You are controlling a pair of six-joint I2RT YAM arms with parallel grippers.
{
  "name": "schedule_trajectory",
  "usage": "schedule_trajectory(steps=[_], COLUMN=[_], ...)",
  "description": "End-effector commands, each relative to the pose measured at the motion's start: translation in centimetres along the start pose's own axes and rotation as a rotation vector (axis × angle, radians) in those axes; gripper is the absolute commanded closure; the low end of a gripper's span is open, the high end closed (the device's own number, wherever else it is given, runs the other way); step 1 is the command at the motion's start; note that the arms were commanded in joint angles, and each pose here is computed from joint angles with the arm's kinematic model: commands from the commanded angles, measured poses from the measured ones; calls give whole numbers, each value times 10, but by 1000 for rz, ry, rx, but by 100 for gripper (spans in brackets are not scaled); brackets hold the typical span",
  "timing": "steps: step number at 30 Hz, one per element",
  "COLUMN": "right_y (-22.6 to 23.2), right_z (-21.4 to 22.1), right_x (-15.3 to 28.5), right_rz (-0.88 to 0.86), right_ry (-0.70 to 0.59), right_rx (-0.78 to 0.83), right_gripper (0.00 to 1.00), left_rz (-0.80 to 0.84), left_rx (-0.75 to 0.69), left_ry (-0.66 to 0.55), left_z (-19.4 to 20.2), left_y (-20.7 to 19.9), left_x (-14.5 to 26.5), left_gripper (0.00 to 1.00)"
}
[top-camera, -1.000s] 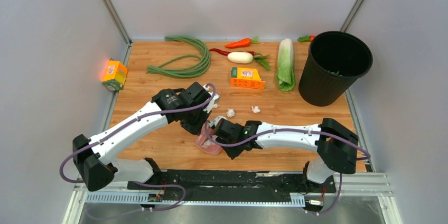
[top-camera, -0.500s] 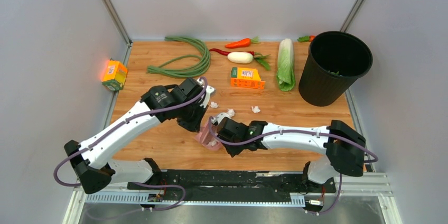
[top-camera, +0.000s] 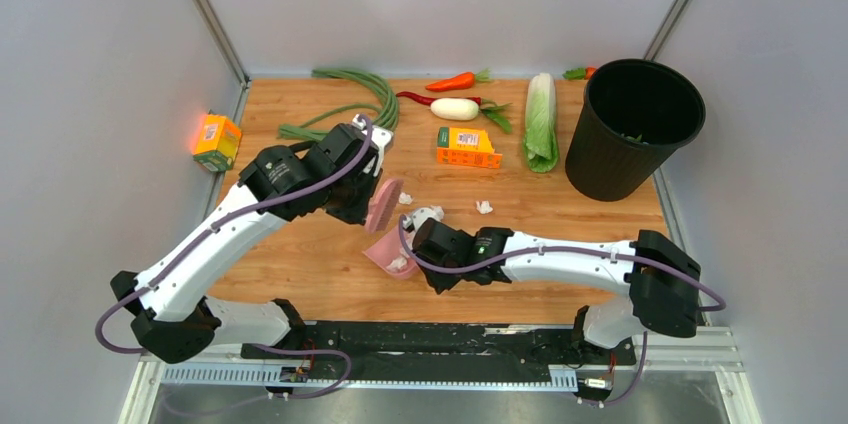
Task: Sweep away the paper scraps from the table
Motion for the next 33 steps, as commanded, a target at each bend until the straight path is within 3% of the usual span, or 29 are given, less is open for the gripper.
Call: schedule_trajectory(steps=[1,7,12,28,33], right_y=[22,29,37,49,54], right_z=[-28,-45,-59,-90,-105], right_x=[19,33,46,70,81], right_rz=[-68,-73,-79,-71,-77], right_ry=[-104,-143,-172,-241,-294], right_rx=[-25,-18,-17,-30,-30], right_gripper=[100,100,100,100,100], left_rz=[-143,-288,-347,-412,-381], left_rx=[34,107,152,195,212], left_ry=[-37,-107,-96,-55,-103], left_z=[-3,-3,12,73,93], left_y=[22,43,53,63,60], left_x=[21,39,40,29,19], left_gripper=[100,100,100,100,100])
Point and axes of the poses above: each gripper's point midway between its finger pads, its own x axis back along the fingers, its own y axis along the line the jaws close on, z = x × y, the point moved 4 cm from there along x, back along the fingers, and after that the axes turned 15 degrees about -x, right-handed, at the moved point
